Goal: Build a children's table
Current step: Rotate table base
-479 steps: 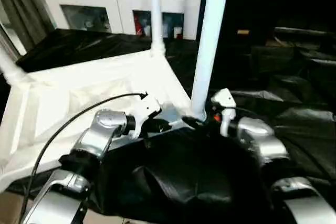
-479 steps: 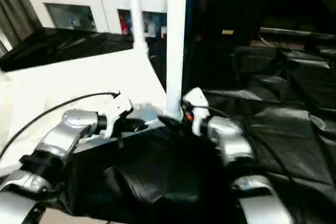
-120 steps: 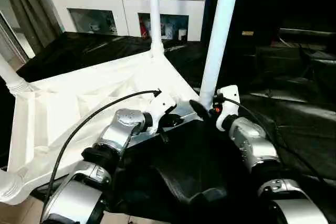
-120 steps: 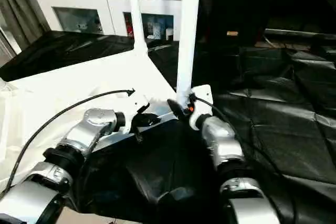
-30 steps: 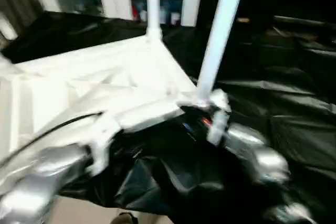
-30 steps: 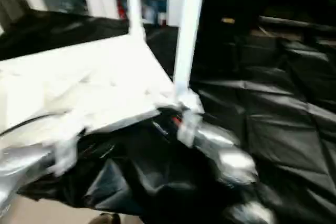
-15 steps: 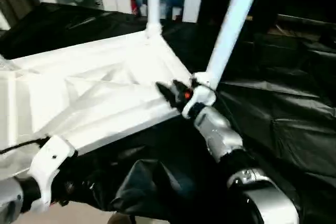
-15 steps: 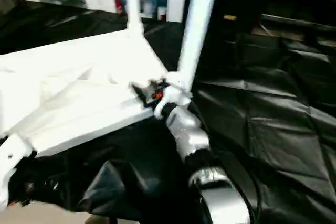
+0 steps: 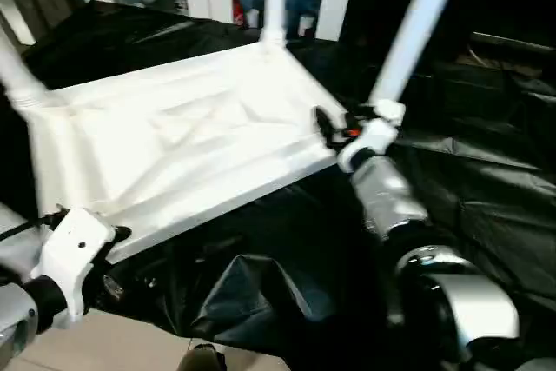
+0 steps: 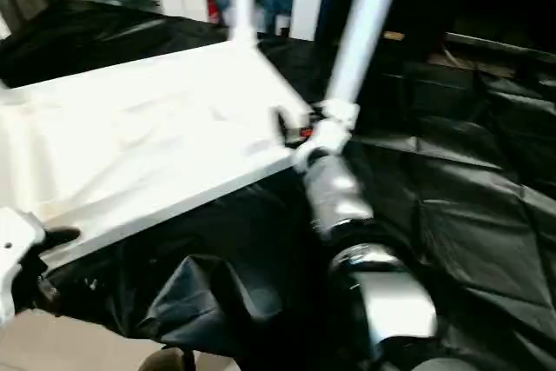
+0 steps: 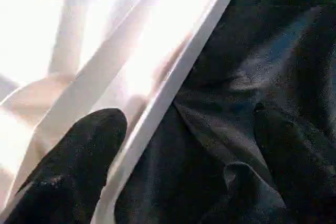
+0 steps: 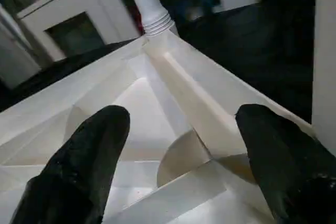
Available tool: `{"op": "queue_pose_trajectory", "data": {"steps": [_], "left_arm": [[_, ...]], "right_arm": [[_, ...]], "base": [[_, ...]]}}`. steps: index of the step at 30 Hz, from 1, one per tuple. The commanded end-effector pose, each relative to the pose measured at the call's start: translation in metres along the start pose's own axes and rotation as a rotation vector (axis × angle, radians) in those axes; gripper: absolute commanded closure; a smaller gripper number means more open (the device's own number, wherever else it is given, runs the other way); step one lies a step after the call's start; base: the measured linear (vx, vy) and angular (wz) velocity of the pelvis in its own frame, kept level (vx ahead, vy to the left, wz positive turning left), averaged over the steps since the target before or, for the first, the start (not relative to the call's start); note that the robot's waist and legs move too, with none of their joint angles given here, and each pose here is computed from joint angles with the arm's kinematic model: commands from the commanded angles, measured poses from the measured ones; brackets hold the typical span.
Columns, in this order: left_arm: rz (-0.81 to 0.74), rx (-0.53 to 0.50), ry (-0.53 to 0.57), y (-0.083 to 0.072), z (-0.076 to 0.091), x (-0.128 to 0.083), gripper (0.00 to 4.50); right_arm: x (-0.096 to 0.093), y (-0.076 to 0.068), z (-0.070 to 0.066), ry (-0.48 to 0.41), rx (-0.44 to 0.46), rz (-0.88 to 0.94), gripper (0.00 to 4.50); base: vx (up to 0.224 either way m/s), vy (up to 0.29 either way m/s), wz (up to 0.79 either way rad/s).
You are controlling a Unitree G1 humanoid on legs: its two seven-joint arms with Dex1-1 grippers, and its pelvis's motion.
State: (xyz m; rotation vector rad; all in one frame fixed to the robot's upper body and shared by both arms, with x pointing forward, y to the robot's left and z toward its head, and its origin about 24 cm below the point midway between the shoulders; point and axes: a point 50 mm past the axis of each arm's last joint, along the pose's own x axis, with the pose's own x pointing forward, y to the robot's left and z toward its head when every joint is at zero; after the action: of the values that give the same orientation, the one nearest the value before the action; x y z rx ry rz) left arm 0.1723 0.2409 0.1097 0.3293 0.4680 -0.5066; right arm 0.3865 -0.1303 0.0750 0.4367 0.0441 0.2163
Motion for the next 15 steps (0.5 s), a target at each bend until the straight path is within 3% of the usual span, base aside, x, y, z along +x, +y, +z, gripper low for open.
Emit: {"op": "queue_pose_trajectory", "data": {"steps": [1,9,13,15], "left_arm": [[0.028,0.003,-0.005,0.003,-0.002,0.002,0.03],[0.002,-0.028,-0.105,0.002,-0.002,0.001,0.03],[0.009,-0.061,-0.120,0.003,-0.010,-0.005,0.03],[0.062,-0.116,-0.186,0.010,-0.015,-0.010,0.03]], "right_arm": [[-0.005,-0.028,0.021,-0.077,-0.003,-0.112,0.78],[-0.015,-0.061,0.041,-0.118,-0.054,-0.201,0.78],[-0.018,-0.069,0.046,-0.121,-0.081,-0.208,0.78],[-0.019,-0.069,0.048,-0.113,-0.092,-0.166,0.78]], "base": [[0.000,0.000,0.00],[0.000,0.000,0.00],[0.000,0.000,0.00],[0.000,0.000,0.00]]}}
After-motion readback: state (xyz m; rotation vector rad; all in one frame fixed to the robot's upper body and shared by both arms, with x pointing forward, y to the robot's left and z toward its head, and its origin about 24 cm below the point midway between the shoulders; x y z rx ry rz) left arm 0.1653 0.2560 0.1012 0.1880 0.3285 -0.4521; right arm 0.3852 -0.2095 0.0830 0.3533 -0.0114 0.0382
